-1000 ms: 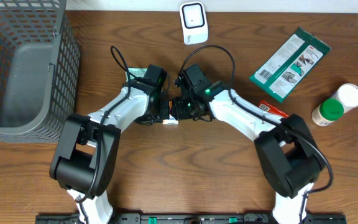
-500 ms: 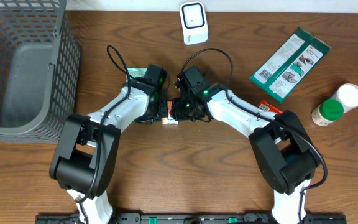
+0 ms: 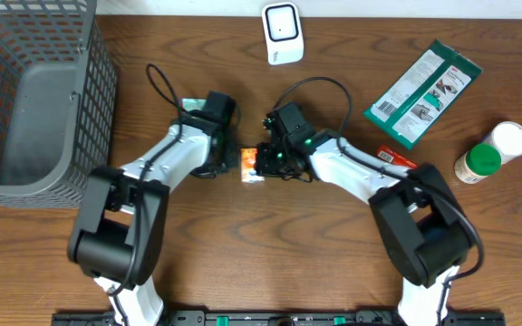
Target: Scan the item barcode
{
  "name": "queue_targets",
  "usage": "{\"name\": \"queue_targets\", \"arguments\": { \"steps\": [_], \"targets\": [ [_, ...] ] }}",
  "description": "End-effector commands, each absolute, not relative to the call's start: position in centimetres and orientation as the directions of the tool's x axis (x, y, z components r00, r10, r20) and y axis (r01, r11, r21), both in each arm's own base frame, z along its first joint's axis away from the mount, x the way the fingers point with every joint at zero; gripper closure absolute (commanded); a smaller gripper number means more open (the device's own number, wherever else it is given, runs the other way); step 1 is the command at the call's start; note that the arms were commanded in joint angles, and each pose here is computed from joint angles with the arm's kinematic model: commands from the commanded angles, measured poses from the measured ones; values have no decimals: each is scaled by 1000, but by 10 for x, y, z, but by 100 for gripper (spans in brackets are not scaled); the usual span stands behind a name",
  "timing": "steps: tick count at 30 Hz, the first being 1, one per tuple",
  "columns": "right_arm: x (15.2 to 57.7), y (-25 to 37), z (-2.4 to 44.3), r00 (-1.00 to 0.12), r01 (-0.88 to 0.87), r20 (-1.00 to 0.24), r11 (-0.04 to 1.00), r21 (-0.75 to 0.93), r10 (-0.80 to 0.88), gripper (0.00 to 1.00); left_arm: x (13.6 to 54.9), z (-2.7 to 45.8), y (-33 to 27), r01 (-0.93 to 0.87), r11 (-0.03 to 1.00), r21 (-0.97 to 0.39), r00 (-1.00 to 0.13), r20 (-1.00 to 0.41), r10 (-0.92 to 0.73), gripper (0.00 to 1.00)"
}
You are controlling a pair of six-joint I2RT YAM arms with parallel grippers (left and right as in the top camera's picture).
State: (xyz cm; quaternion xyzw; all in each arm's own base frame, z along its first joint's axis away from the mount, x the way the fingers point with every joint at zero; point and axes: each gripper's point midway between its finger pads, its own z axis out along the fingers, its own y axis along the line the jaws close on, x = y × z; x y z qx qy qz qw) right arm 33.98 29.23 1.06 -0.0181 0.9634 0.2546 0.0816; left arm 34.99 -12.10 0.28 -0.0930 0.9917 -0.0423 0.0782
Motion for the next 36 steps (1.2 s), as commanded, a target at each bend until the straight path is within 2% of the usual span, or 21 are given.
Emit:
{"name": "queue_targets", "arguments": {
  "steps": [1, 4, 7, 10, 11, 13, 15, 21, 23, 27, 31, 36],
  "targets": [
    [345, 242, 20, -987, -16, -150, 900, 435, 55, 99, 366, 56, -93, -242, 955, -171, -925, -255, -281, 92],
    [342, 235, 49, -986, -116, -166, 841, 529, -32, 99, 370, 98, -93, -223, 926, -304, -900, -300, -315, 92],
    [331, 235, 84, -970, -239, -201, 701, 672, -138, 99, 369, 144, -98, -136, 893, -428, -880, -363, -308, 91],
    [316, 232, 124, -943, -328, -259, 476, 816, -206, 99, 363, 182, -98, -58, 867, -496, -853, -426, -301, 86],
    [310, 228, 147, -926, -367, -310, 325, 871, -215, 99, 358, 204, -99, -9, 847, -531, -834, -464, -300, 85],
    [302, 219, 175, -902, -417, -388, 146, 897, -190, 99, 353, 224, -94, 15, 834, -552, -805, -501, -317, 85],
    [299, 206, 193, -890, -445, -436, 41, 895, -134, 99, 351, 242, -84, 24, 831, -555, -768, -542, -340, 85],
    [303, 188, 208, -897, -440, -440, -14, 898, -50, 99, 346, 279, -44, -3, 833, -553, -652, -630, -421, 83],
    [303, 188, 208, -906, -421, -421, -13, 907, -53, 99, 346, 284, -31, -27, 834, -552, -624, -642, -445, 75],
    [303, 189, 208, -906, -419, -419, -13, 908, -53, 99, 346, 284, -6, -89, 829, -552, -593, -640, -489, 71],
    [303, 189, 208, -907, -418, -418, -13, 908, -53, 99, 346, 283, 11, -132, 823, -552, -571, -636, -519, 58],
    [303, 188, 208, -908, -415, -415, -13, 910, -53, 99, 346, 283, 12, -134, 823, -552, -569, -637, -520, 34]
  ]
}}
